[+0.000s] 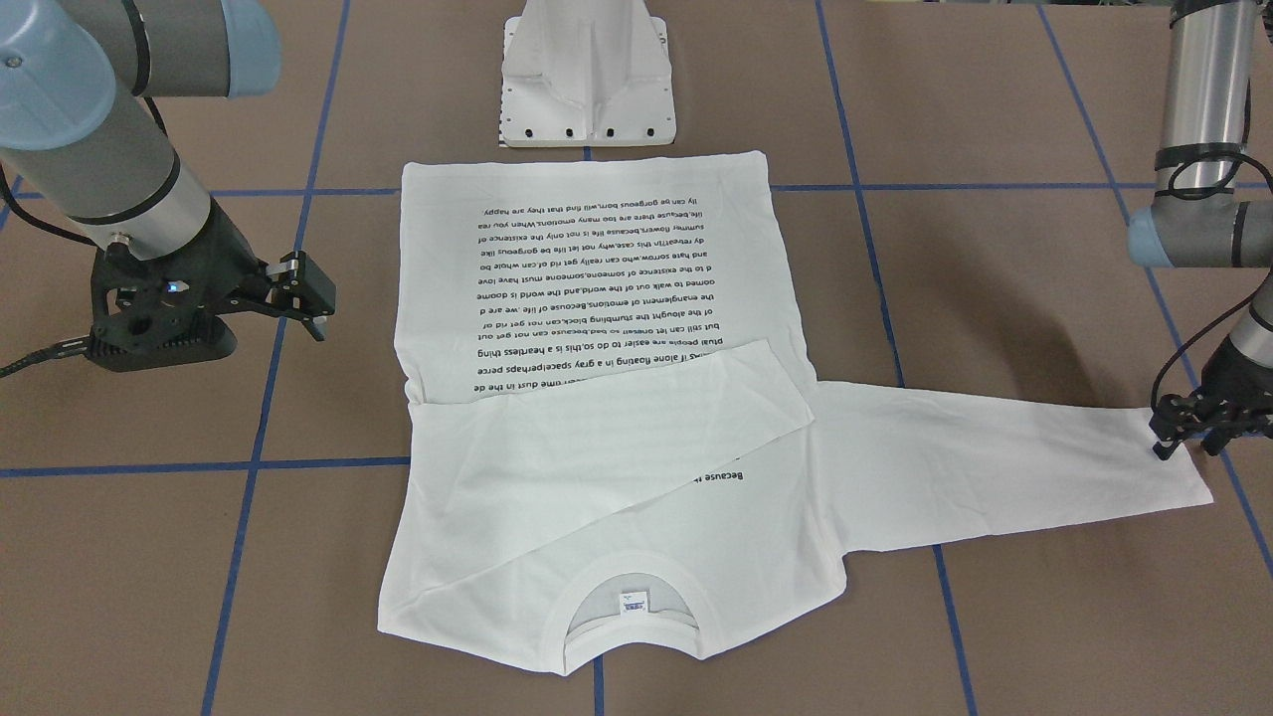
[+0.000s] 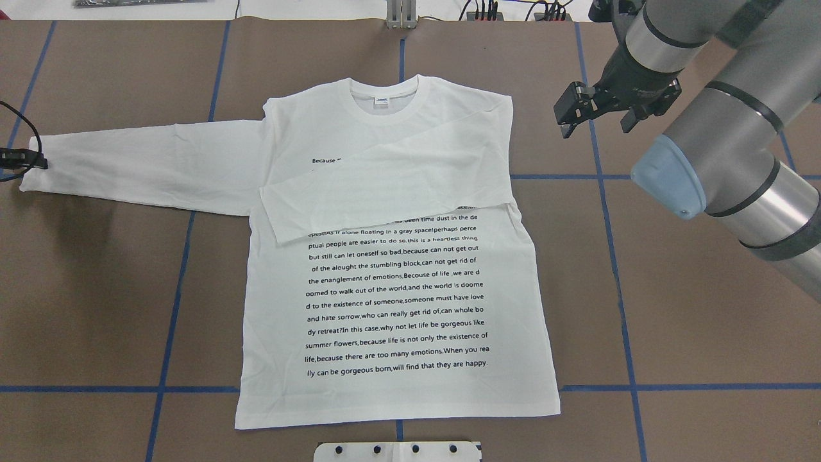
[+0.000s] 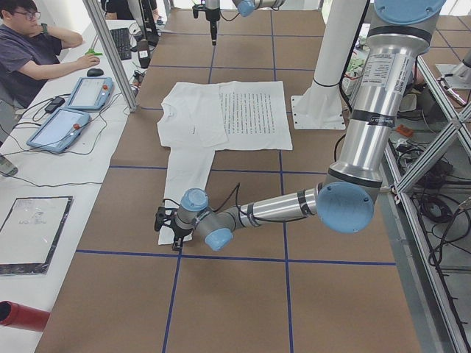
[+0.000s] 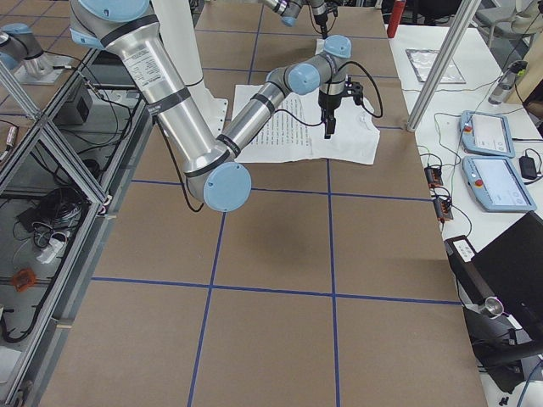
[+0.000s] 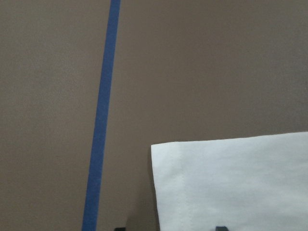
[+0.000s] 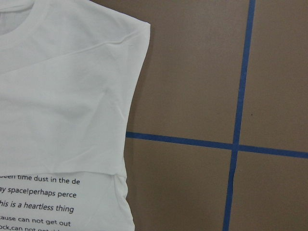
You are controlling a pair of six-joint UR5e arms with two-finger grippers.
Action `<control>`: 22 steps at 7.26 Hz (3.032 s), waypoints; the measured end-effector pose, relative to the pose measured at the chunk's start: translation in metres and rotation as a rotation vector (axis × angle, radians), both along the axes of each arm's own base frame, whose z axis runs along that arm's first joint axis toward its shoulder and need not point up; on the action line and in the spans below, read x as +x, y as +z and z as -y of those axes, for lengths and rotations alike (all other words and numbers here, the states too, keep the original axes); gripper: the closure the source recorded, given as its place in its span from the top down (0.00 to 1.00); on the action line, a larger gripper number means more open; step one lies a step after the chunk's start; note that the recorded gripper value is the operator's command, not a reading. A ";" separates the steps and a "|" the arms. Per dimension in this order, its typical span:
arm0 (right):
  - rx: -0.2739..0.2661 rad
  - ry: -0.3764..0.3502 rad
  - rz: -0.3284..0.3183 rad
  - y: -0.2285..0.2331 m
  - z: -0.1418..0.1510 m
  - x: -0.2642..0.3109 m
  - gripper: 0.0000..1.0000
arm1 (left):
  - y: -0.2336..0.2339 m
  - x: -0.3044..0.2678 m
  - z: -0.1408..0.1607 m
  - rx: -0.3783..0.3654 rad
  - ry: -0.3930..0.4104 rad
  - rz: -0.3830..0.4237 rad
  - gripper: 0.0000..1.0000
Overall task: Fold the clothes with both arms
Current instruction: 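Withdraw the right gripper from the shirt while the left gripper approaches the other cuff, then grasp the other sleeve cuff with the left gripper and lift it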
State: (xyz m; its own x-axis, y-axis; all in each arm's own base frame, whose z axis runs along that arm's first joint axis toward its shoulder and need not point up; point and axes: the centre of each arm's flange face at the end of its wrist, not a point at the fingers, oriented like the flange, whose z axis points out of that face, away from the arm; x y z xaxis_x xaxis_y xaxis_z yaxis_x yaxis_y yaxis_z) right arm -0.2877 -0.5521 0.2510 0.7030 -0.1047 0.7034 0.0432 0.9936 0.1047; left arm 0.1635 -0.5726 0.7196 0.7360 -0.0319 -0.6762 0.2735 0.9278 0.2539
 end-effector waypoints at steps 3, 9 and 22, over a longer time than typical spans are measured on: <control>0.001 0.001 0.001 -0.002 -0.002 0.002 1.00 | -0.003 0.001 0.001 -0.008 -0.013 -0.012 0.08; -0.007 0.004 -0.007 0.015 -0.016 0.013 1.00 | -0.070 0.015 0.004 -0.021 0.021 -0.182 0.00; 0.034 -0.058 -0.104 0.169 -0.055 0.052 1.00 | -0.718 0.274 -0.004 -0.412 0.084 -0.720 0.00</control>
State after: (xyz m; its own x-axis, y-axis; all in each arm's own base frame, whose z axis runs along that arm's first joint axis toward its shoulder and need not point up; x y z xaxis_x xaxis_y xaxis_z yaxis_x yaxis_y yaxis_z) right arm -0.2358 -0.4971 0.4203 0.7640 -0.1703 0.6224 0.1132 0.9850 0.1306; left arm 0.4374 -0.5690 0.0021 0.1394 -0.3439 -0.9286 0.1652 0.9327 -0.3206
